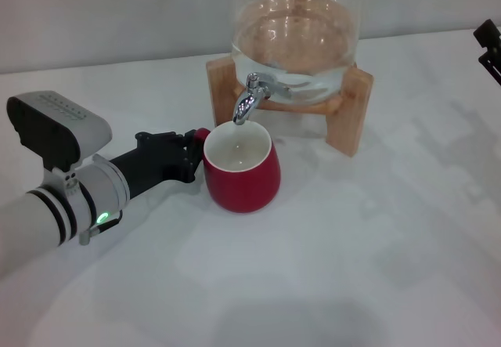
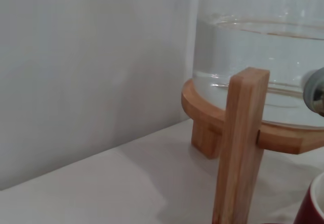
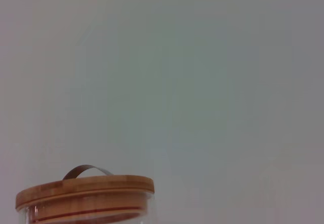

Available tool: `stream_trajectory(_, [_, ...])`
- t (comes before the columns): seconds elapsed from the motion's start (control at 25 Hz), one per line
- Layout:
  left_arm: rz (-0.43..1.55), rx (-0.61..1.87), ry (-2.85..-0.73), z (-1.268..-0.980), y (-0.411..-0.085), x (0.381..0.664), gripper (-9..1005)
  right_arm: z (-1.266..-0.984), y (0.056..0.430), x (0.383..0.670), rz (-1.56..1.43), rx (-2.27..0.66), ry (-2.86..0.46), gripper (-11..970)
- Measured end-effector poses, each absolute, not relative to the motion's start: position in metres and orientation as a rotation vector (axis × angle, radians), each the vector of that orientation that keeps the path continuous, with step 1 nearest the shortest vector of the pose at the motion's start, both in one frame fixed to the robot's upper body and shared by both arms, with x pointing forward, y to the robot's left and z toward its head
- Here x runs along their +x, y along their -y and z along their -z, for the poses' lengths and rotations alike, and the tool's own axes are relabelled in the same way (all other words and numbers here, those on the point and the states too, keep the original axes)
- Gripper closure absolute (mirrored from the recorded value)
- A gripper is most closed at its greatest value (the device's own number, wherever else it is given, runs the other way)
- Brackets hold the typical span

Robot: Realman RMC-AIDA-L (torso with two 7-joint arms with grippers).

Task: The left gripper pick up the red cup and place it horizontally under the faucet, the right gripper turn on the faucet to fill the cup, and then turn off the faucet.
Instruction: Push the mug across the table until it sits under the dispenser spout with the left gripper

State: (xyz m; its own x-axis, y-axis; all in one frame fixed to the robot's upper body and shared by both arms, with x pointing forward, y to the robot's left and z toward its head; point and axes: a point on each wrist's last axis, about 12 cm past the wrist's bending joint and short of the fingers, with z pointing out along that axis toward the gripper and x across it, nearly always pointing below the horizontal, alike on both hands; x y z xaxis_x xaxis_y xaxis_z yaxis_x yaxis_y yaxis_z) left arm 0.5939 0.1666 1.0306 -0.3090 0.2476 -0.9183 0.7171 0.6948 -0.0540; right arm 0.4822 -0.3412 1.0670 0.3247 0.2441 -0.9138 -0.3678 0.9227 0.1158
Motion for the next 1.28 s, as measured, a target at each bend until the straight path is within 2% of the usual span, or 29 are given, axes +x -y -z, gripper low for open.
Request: stream_trajectory(1.28, [0.531,0.735,-1.873,-1.0312,-0.1729,0.5975,838,-1.0686,0.3433,0.4808,-0.399,-0.118,-1.161,104])
